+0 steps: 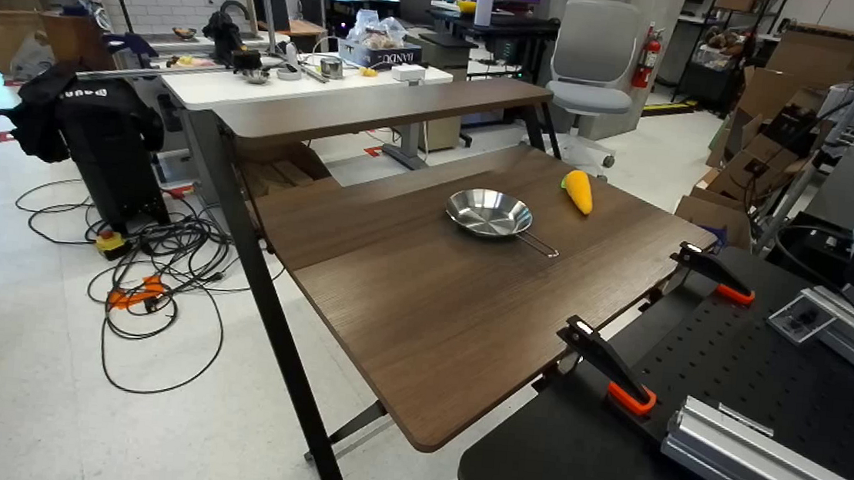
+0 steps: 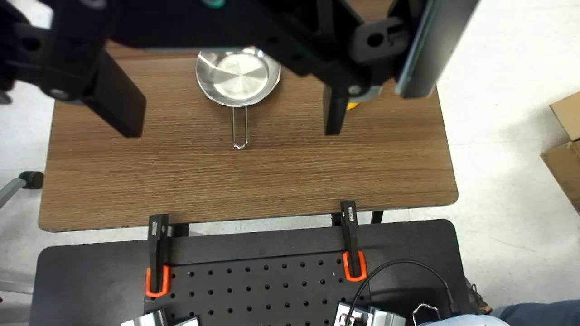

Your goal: Put the carrot on the pan

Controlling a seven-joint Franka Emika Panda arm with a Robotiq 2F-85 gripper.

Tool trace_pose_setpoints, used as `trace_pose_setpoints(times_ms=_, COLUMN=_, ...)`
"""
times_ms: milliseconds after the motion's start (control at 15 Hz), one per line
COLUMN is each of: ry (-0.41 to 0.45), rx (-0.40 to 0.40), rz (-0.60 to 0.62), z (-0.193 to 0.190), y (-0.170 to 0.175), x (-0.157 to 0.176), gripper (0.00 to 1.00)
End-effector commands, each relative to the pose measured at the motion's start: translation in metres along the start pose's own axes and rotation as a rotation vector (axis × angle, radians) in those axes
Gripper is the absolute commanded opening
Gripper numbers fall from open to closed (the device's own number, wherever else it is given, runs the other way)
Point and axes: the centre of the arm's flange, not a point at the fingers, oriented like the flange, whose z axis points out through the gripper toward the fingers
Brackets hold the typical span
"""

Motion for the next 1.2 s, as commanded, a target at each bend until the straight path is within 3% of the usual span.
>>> trace_pose_setpoints(times_ms=0, ry=0.002, rx=-0.003, rz=0.054, z=0.025, y=0.017, x=0.019, gripper=1.0)
trace_pose_setpoints(times_ms=1133, ry=0.003, rx=0.012, rz=0.406, z=0.152, y=0.106, x=0.108, gripper=1.0)
